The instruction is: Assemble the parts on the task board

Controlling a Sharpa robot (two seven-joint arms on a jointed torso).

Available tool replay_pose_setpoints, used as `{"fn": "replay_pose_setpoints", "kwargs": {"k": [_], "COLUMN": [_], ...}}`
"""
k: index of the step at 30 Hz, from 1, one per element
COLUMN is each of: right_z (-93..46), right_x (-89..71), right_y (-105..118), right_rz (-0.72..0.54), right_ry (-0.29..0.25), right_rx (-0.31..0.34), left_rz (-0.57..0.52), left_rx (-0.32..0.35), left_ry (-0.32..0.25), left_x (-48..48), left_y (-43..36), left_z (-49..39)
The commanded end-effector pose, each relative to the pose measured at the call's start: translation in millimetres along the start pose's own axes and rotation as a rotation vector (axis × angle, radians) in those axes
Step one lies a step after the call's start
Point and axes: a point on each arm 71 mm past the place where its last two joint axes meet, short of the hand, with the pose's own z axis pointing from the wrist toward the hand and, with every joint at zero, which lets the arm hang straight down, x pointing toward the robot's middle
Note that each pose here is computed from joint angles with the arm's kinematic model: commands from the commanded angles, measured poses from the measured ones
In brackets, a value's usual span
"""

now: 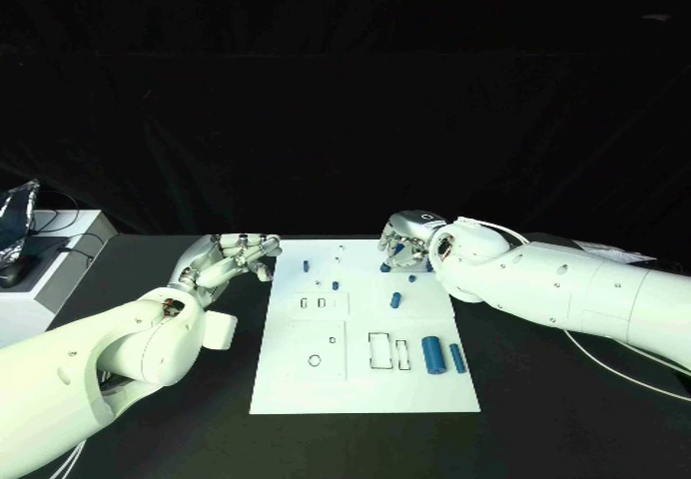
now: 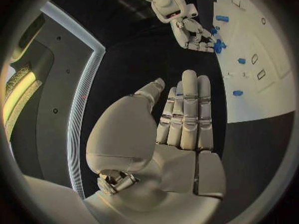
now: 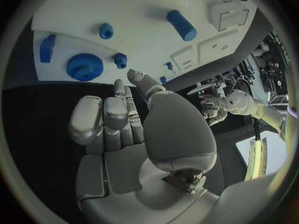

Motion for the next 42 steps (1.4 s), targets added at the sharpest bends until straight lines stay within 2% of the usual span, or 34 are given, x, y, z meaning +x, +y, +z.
{"fn": "replay_pose_setpoints", "kwargs": {"k": [1,8,18,35,42], "right_z": [0.0,-0.3,1.4,0.7,-0.1], "right_x": [5.1,8.0,7.9,10.1,9.1], "right_y": [0.1,0.5,-2.3,-1.8,-2.3], "right_rz": [-0.064,-0.077,-0.103,-0.110,-0.107], "right_ry": [0.058,0.078,0.061,0.077,0.059], "right_rx": [0.021,0.037,0.057,0.049,0.043], "left_rz": [0.001,0.002,0.001,0.002,0.003], "left_rx": [0.004,0.001,-0.002,-0.014,-0.016], "left_ry": [0.009,0.008,0.010,0.006,0.004], "left_x": [1.8,0.9,0.6,-1.9,-2.9], "left_y": [-1.2,-1.6,-2.2,-0.8,-0.2], "left_z": [0.0,-0.6,-1.2,-0.7,-0.5]}}
